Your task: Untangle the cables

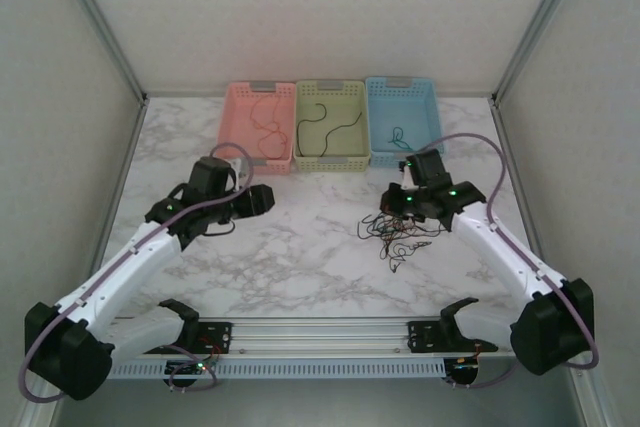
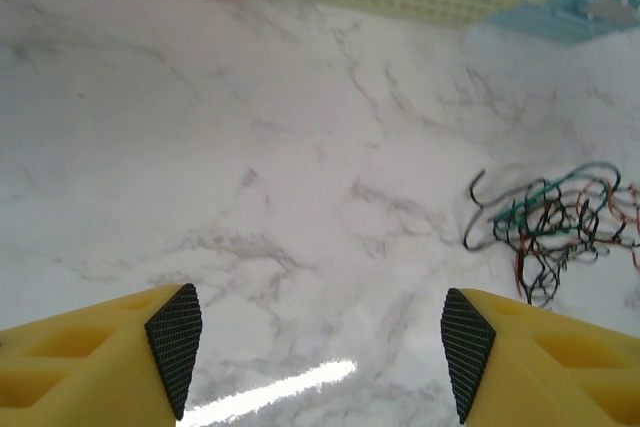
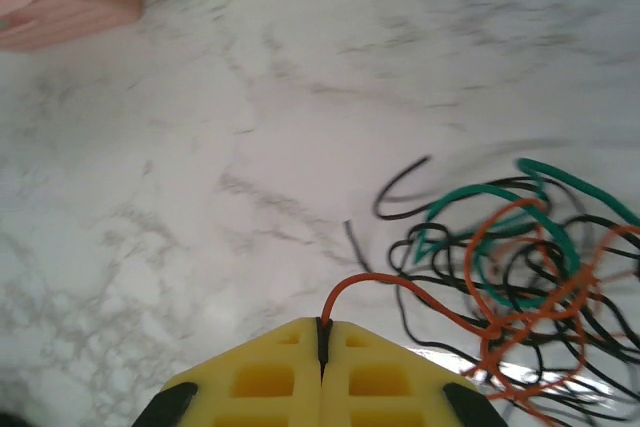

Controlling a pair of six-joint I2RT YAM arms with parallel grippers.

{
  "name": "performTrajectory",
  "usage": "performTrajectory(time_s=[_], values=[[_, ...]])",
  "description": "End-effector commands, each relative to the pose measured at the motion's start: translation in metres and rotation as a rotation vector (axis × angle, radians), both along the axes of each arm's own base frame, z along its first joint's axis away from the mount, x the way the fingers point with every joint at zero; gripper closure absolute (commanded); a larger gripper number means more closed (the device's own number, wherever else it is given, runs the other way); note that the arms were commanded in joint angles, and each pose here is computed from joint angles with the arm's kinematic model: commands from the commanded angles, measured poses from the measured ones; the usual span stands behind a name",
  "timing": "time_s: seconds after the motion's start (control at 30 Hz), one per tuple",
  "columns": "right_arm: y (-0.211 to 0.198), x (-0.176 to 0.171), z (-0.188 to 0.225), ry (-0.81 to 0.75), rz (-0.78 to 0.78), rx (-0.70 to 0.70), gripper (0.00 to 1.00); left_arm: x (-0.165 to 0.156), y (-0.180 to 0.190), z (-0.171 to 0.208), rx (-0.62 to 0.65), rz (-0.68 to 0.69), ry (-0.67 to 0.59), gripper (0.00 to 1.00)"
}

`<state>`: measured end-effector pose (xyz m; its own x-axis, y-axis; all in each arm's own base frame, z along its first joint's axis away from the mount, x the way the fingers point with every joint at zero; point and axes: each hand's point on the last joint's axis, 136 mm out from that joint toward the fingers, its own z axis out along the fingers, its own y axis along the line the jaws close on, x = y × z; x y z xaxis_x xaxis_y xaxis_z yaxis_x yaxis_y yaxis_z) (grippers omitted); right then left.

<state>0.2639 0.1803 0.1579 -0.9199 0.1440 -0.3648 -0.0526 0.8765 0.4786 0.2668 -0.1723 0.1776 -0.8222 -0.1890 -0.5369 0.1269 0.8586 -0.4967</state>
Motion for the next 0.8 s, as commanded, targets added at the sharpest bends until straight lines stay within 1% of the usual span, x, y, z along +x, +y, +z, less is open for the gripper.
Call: performTrajectory(time_s=[0.0,0.13,0.2,0.3,0.37,0.4,0.47,0.53,0.7,0.77], values=[[0.044,0.005,0.026,-0.043,0.058,0.052,1.00,-0.005,-0.002,0.008,-0.056,0.018,-0.037,0.34],[0.095,-0.004,0.062,-0.108,0.174,0.075,1.00,-0.014,0.009,0.006,-0.022,0.030,-0.045,0.34],[0.108,-0.007,0.083,-0.145,0.201,0.106,1.00,-0.017,0.011,0.007,-0.024,0.031,-0.044,0.36],[0.117,-0.008,0.112,-0.191,0.224,0.167,1.00,-0.023,0.011,0.009,-0.049,0.029,-0.043,0.37],[0.116,-0.008,0.122,-0.222,0.232,0.173,1.00,-0.027,0.013,0.011,-0.057,0.031,-0.049,0.37],[0.113,-0.006,0.120,-0.235,0.228,0.155,1.00,-0.028,0.013,0.011,-0.060,0.030,-0.050,0.37],[0.101,-0.001,0.103,-0.231,0.191,0.070,1.00,-0.029,0.013,0.010,-0.063,0.028,-0.048,0.38],[0.090,0.003,0.075,-0.204,0.168,-0.019,1.00,-0.030,0.011,0.005,-0.070,0.020,-0.034,0.39],[0.074,0.001,0.010,-0.114,0.139,-0.148,1.00,-0.030,0.010,-0.010,-0.056,0.024,0.000,0.41],[0.068,-0.002,-0.005,-0.094,0.127,-0.177,1.00,-0.029,0.009,-0.017,-0.050,0.021,0.018,0.42]])
